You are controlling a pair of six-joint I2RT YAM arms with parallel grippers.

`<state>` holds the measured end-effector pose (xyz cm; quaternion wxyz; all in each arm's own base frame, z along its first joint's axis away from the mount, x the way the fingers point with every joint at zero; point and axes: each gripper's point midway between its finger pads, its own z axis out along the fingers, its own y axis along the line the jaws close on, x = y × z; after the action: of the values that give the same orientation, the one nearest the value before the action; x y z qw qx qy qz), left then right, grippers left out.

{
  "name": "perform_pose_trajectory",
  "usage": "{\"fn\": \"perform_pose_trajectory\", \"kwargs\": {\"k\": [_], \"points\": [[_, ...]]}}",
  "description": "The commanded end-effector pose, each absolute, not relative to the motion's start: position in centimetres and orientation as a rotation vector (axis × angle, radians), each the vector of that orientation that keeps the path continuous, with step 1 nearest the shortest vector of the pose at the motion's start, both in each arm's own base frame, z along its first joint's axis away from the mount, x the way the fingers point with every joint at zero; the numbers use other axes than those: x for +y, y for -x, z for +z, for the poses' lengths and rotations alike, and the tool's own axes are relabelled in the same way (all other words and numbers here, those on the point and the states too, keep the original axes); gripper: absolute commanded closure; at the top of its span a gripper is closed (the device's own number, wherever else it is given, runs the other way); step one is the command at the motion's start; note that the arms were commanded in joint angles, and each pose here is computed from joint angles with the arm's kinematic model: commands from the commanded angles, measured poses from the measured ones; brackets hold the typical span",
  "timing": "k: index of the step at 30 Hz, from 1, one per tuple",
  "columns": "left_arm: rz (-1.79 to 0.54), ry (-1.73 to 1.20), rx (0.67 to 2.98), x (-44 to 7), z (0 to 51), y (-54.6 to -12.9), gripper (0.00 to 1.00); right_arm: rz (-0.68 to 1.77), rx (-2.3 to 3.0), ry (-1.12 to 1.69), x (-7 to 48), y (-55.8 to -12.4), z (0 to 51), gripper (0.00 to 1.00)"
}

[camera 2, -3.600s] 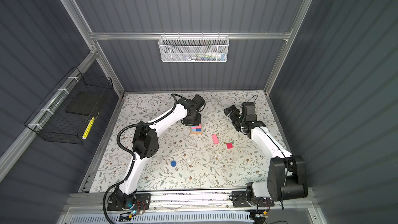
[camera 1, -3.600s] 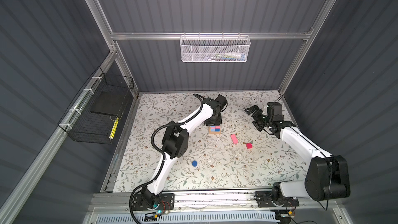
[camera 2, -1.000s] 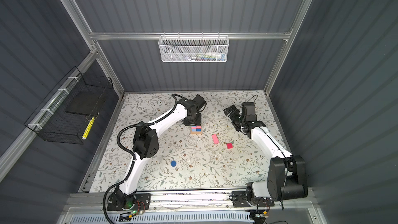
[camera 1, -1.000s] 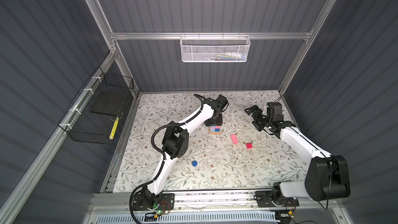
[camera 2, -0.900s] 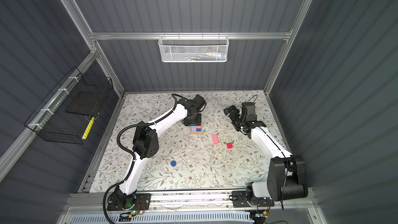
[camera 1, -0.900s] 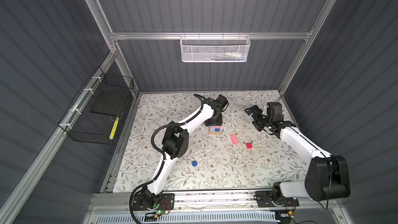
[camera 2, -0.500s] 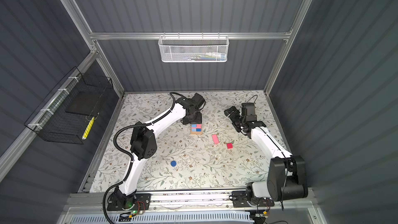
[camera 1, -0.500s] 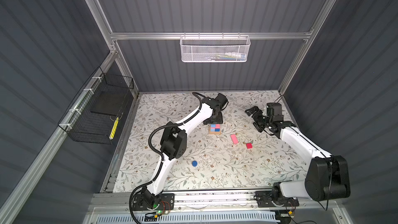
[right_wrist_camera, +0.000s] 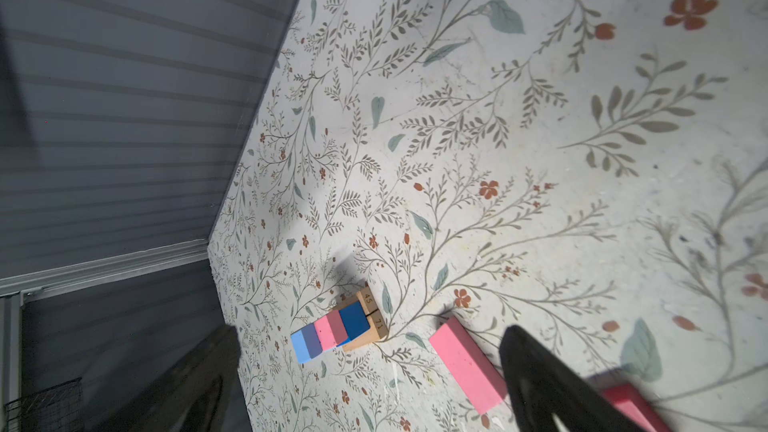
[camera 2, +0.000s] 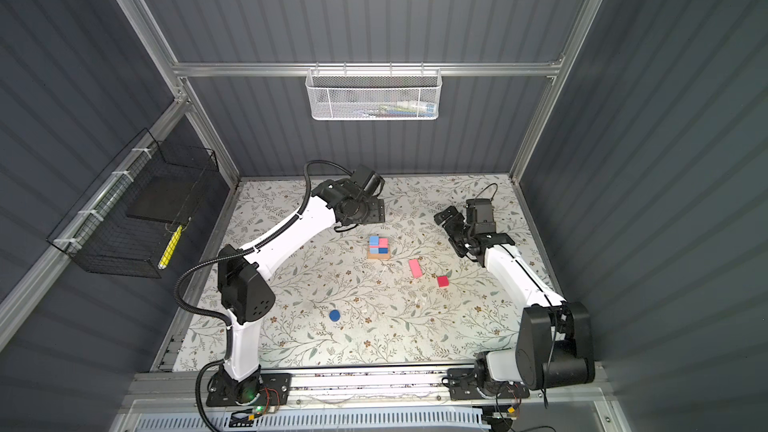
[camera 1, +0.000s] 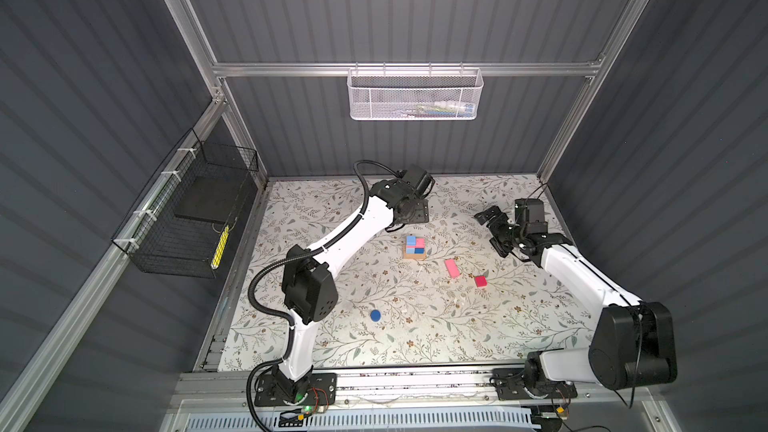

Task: Build the wood block tower
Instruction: 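Open the left gripper and raise it away from the stack, then move the right gripper over the magenta cube on the table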

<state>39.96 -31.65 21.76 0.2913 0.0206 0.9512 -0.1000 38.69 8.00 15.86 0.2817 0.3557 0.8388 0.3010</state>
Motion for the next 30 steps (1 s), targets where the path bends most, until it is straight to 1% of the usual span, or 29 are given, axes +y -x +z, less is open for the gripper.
{"fn": "perform_pose_trajectory", "kwargs": {"k": [1, 5, 9, 15, 20, 23, 25, 30], "points": [[-0.202, -0.075, 2.418, -30.1, 24.8, -40.5, 0.12, 0.756, 2.251, -1.025, 7.1, -38.3, 16.0, 0.01], [-0.112, -0.077, 2.328, -28.1, 27.1, -41.0, 0.01, 0.722, 2.257, -1.061, 6.7, -37.9, 15.8, 0.01], [-0.07, -0.059, 2.248, -26.1, 29.2, -41.6, 0.0, 0.64, 2.3, -1.077, 5.9, -37.0, 15.4, 0.01], [-0.122, 0.03, 2.17, -23.2, 30.8, -42.6, 0.0, 0.499, 2.424, -1.043, 5.2, -35.4, 15.0, 0.01], [-0.202, 0.108, 2.129, -20.9, 30.5, -43.3, 0.0, 0.409, 2.56, -0.967, 5.1, -33.8, 14.4, 0.01], [-0.192, 0.127, 2.095, -20.0, 30.1, -43.4, 0.0, 0.399, 2.639, -0.864, 5.9, -32.9, 14.2, 0.01], [-0.177, 0.112, 2.079, -19.8, 29.2, -43.5, 0.0, 0.358, 2.699, -0.791, 6.3, -32.1, 14.0, 0.01], [-0.123, 0.081, 2.128, -19.5, 26.0, -43.5, 0.0, 0.27, 2.852, -0.637, 7.1, -30.1, 13.1, 0.01]]}}
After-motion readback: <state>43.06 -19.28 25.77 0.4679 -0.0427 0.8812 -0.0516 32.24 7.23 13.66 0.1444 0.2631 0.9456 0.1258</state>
